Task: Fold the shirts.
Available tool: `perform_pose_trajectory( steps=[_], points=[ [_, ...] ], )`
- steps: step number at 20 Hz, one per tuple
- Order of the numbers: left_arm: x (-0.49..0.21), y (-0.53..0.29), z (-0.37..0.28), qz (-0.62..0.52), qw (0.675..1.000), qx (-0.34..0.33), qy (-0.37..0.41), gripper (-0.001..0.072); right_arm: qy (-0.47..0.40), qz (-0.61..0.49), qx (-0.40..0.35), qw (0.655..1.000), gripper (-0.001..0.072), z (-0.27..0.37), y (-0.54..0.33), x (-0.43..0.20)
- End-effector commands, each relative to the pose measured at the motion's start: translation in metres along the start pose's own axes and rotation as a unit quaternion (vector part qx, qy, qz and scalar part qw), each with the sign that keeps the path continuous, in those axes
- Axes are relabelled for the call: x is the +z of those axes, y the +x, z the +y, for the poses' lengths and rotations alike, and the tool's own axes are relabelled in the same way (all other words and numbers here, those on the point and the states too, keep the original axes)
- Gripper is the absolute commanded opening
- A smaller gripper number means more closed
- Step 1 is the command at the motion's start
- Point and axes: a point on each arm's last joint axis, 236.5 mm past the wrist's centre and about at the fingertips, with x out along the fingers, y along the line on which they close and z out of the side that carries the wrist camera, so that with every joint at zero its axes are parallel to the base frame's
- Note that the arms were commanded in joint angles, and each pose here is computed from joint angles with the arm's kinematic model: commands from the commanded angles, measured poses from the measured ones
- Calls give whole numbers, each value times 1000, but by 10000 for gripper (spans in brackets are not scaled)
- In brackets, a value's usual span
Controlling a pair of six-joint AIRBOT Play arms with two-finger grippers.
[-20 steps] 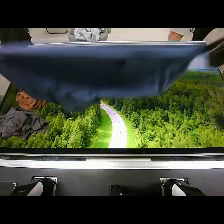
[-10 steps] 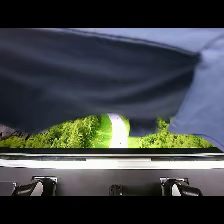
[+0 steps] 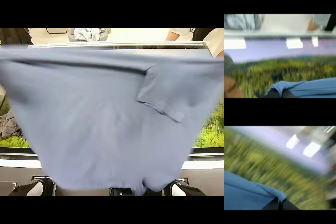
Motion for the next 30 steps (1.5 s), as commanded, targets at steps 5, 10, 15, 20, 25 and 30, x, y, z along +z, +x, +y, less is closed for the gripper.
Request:
perform_pose_trajectory(
  steps=[5,10,15,20,25,30],
  points=[
    [-195,229,112,249,955,0,-162,22,44,158,172,971,42,70,306,-45],
    [-218,304,143,245,946,-3,-211,24,107,82,167,977,43,94,383,-16],
    [-206,296,132,265,949,-38,-164,24,30,111,160,980,43,85,362,-29],
    [-298,250,102,456,870,-38,-182,23,3,277,244,929,43,121,327,-109],
    [-332,233,97,507,838,-30,-198,23,27,337,260,904,43,136,332,-141],
    [-329,237,98,499,842,-25,-206,227,45,345,256,902,214,140,343,-147]
  ],
)
